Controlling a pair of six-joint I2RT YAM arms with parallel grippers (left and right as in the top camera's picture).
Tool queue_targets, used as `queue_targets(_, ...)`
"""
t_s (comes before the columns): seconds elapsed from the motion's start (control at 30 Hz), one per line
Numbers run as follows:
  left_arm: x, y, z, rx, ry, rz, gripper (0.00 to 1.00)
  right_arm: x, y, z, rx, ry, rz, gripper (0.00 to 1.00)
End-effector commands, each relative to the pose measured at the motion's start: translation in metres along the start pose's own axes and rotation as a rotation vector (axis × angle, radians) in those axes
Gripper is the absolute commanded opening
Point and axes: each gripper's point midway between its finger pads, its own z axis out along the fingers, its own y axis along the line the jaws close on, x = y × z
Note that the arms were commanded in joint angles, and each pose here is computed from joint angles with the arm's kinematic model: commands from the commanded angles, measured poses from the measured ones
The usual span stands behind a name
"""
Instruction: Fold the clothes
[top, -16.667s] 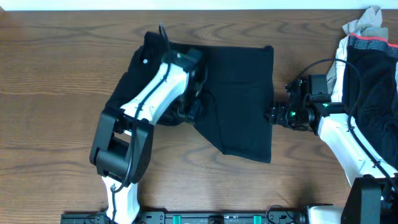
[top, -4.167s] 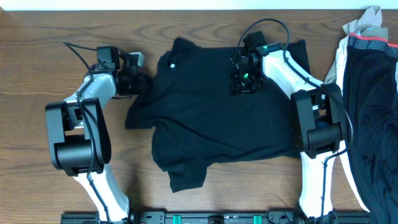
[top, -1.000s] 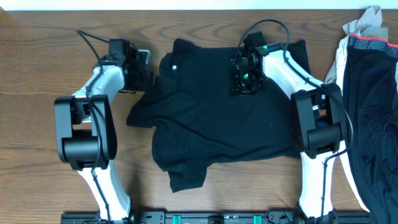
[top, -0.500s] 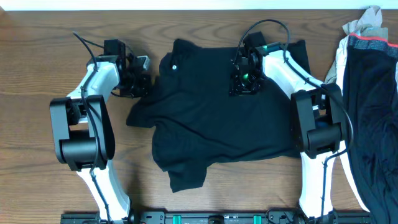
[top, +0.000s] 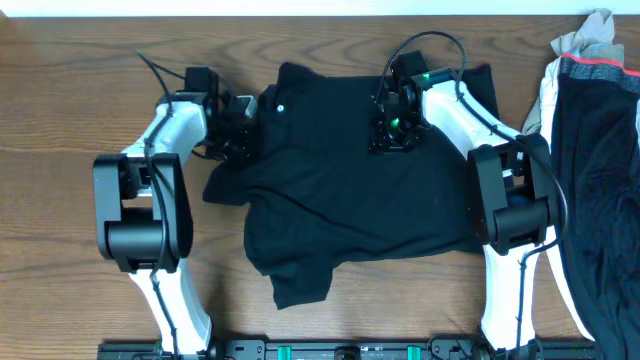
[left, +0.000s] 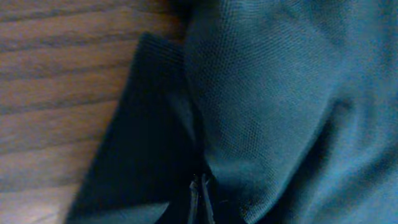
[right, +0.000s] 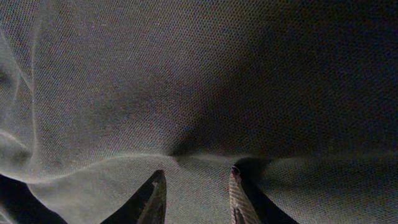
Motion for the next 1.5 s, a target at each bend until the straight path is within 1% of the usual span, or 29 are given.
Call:
queue_targets(0.0, 0.007, 0.047, 0.01, -0.226, 0.029, -0.064, 0.06, 0.009, -0.012, 0.008, 0.06, 0.026, 0.022, 0.33)
queue_targets(0.07, 0.0, 0.065, 0.007, -0.304, -0.009, -0.097, 0.06, 0.009, -0.012, 0.008, 0.06, 0.026, 0.022, 0.33)
queue_targets(0.13, -0.011, 0.077, 0.002, -0.339, -0.057, -0.105, 0.06, 0.009, -0.012, 0.008, 0.06, 0.026, 0.022, 0.33)
queue_targets(0.2, -0.021, 0.088, -0.004, -0.353, -0.106, -0.137, 0.06, 0.009, -0.012, 0.008, 0.06, 0.026, 0.022, 0.33)
queue_targets(0.33, -0.031, 0.101, -0.013, -0.362, -0.159, -0.178, 0.06, 0.009, -0.012, 0.008, 0.06, 0.026, 0.022, 0.33)
queue_targets(0.6, -0.03, 0.12, -0.024, -0.373, -0.173, -0.223, 0.06, 0.011, -0.013, 0.008, 0.061, 0.033, 0.024, 0.33)
queue_targets(0.73, -0.032, 0.115, -0.035, -0.354, -0.17, -0.228, 0.06, 0.012, -0.013, 0.008, 0.062, 0.037, 0.026, 0.33)
queue_targets(0.8, -0.037, 0.109, -0.051, -0.355, -0.181, -0.226, 0.07, 0.013, -0.013, 0.008, 0.062, 0.041, 0.027, 0.35)
queue_targets(0.83, -0.039, 0.106, -0.06, -0.355, -0.188, -0.23, 0.09, 0.013, -0.013, 0.008, 0.062, 0.044, 0.029, 0.39)
queue_targets(0.87, -0.041, 0.101, -0.072, -0.352, -0.195, -0.238, 0.14, 0.014, -0.013, 0.008, 0.063, 0.048, 0.03, 0.42)
queue_targets(0.9, -0.041, 0.094, -0.081, -0.336, -0.197, -0.235, 0.17, 0.015, -0.013, 0.008, 0.063, 0.051, 0.031, 0.43)
queue_targets(0.93, -0.041, 0.084, -0.092, -0.308, -0.197, -0.233, 0.17, 0.016, -0.014, 0.008, 0.064, 0.055, 0.033, 0.45)
queue_targets(0.97, -0.038, 0.074, -0.099, -0.278, -0.191, -0.232, 0.23, 0.017, -0.014, 0.008, 0.065, 0.058, 0.034, 0.47)
queue_targets(1.03, -0.026, 0.059, -0.108, -0.236, -0.158, -0.238, 0.24, 0.017, -0.014, 0.008, 0.065, 0.058, 0.034, 0.49)
queue_targets(1.1, -0.009, 0.045, -0.109, -0.19, -0.093, -0.265, 0.24, 0.017, -0.014, 0.008, 0.065, 0.057, 0.034, 0.51)
queue_targets(1.17, 0.008, 0.039, -0.103, -0.173, -0.024, -0.281, 0.23, 0.017, -0.014, 0.008, 0.065, 0.058, 0.034, 0.52)
queue_targets(1.2, 0.017, 0.038, -0.096, -0.17, 0.005, -0.286, 0.2, 0.017, -0.014, 0.008, 0.065, 0.058, 0.034, 0.52)
queue_targets(1.27, 0.032, 0.038, -0.081, -0.164, 0.05, -0.294, 0.19, 0.017, -0.014, 0.008, 0.065, 0.06, 0.035, 0.52)
queue_targets(1.3, 0.038, 0.038, -0.073, -0.163, 0.067, -0.296, 0.15, 0.018, -0.014, 0.008, 0.065, 0.063, 0.035, 0.52)
queue_targets(1.4, 0.051, 0.04, -0.049, -0.158, 0.072, -0.286, 0.15, 0.024, -0.015, 0.007, 0.063, 0.087, 0.043, 0.53)
queue_targets(1.47, 0.051, 0.044, -0.04, -0.161, 0.048, -0.277, 0.16, 0.027, -0.017, 0.005, 0.063, 0.101, 0.03, 0.54)
